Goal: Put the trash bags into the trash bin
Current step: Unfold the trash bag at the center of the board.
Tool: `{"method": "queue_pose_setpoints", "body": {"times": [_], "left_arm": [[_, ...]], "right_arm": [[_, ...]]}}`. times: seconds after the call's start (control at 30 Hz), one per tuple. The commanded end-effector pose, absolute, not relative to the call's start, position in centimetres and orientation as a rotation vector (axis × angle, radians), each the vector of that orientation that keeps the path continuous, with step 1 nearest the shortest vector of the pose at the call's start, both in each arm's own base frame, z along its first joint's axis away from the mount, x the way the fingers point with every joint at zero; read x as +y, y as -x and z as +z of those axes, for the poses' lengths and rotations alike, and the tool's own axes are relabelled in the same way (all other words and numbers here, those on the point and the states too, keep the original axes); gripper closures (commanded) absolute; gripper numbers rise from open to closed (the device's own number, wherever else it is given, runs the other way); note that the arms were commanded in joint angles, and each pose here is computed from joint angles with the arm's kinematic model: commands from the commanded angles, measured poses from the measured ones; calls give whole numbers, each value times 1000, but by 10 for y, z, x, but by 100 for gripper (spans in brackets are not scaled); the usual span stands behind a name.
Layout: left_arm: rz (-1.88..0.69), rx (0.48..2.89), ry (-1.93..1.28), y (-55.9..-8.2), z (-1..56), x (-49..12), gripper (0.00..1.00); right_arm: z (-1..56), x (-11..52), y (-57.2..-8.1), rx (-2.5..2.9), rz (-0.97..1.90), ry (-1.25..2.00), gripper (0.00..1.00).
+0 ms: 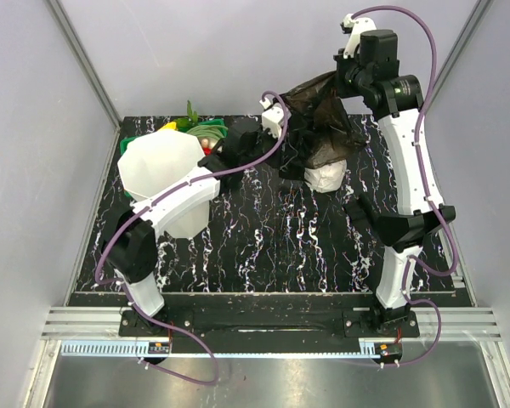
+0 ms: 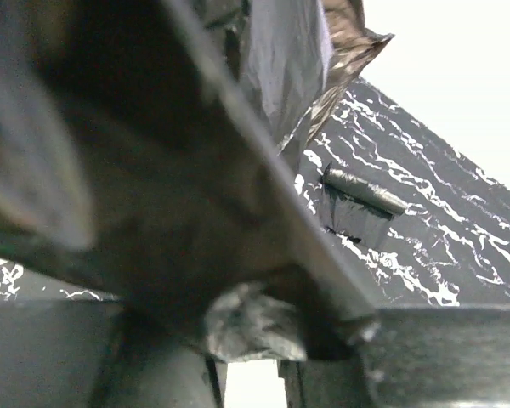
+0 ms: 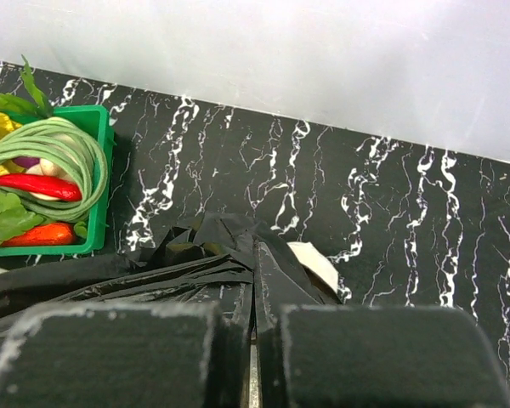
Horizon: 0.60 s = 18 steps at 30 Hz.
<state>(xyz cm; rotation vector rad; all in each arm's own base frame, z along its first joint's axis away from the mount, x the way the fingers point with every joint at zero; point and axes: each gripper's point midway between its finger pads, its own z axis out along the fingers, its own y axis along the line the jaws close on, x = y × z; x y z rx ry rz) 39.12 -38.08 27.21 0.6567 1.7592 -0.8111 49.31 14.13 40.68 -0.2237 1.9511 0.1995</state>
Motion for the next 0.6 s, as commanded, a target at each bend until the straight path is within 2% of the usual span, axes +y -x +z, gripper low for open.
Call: {"method": "queue_pose_setpoints", "body": {"times": [0.0,0.07,0.13,0.4,0.57], "left_arm": [[-852,1642,-693,-377,312,-377,81],[-843,1636,-694,-377,315,-374,94],[-836,1630,-689,-380,319,-372,100],[-783,1665,-623,-402,334,-354,100],[-691,1675,-621,-411,347,-316,100]], "right_arm": [[433,131,-481,1893,208,205,100],[429,129,-482,1906,203,202,100],[426,132,-480,1915,226,212,100],[405,120,-470,1974,171,242,100],[389,84,-464,1980,-16,225,100]]}}
